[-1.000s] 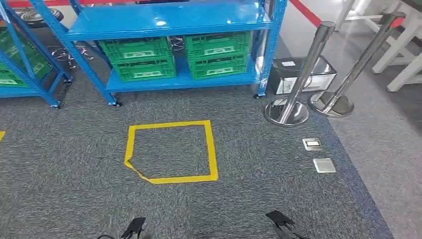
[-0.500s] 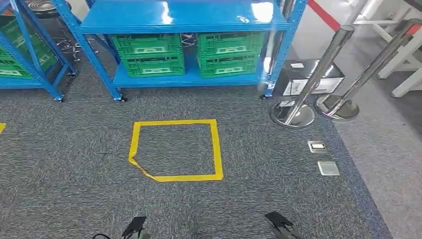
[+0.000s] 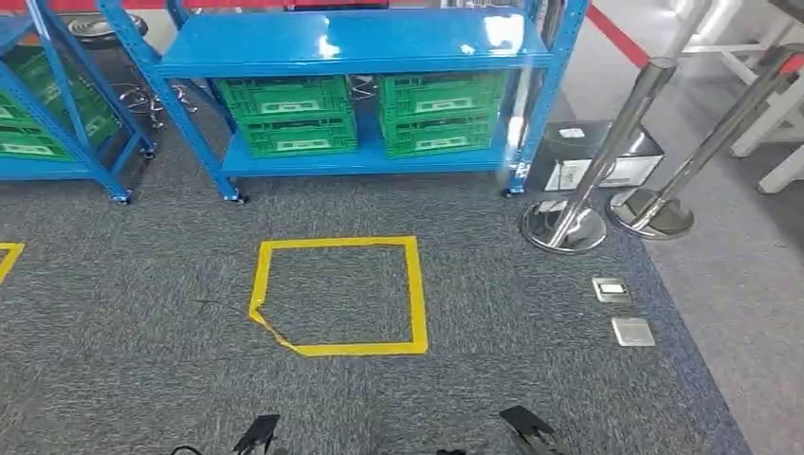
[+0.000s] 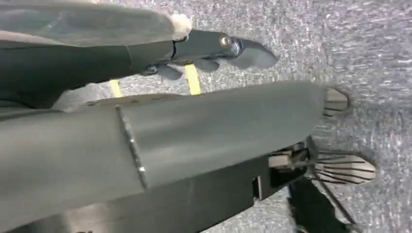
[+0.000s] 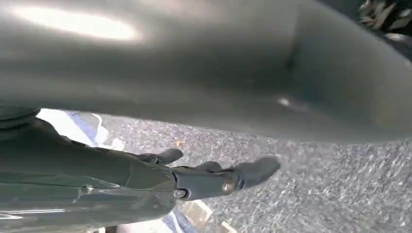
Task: Take the parts from the cabinet and place them on the table.
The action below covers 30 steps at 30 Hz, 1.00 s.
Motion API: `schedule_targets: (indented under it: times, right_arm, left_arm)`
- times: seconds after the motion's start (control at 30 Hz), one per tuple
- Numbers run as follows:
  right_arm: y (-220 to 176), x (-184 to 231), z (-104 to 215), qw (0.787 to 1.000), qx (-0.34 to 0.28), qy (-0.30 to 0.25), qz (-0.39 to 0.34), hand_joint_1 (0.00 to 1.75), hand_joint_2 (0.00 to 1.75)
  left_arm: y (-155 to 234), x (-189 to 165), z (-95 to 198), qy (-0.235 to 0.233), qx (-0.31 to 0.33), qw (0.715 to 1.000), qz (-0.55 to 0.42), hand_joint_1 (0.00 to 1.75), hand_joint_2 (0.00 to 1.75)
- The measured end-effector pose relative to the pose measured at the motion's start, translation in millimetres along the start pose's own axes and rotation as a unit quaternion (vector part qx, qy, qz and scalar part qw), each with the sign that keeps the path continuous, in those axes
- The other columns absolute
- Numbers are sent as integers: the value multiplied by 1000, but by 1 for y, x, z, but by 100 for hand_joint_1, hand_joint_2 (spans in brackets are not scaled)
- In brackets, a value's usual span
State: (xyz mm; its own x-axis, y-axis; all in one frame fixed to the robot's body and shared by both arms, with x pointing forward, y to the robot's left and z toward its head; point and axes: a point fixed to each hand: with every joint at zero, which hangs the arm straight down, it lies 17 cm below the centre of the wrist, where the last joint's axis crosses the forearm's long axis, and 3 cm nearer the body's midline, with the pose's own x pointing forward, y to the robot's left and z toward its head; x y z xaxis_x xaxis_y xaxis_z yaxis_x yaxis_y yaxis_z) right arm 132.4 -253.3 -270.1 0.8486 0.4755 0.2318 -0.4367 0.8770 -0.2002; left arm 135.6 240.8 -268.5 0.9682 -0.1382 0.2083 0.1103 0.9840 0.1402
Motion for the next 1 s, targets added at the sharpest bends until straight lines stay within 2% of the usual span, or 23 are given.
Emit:
schedule_targets:
  times: [0.37, 0.7, 1.0]
  right_arm:
    - [-1, 1, 0, 1000, -1, -3, 0, 0, 0]
    - [3, -4, 1, 1000, 1, 1, -2, 0, 0]
    - [-2, 1, 0, 1000, -2, -2, -4, 0, 0]
  left_arm:
    - [4, 9, -1, -6, 3, 1000, 1, 0, 0]
    - [7, -5, -1, 0, 7, 1000, 0, 0, 0]
    - [4, 8, -1, -11, 7, 1000, 1, 0, 0]
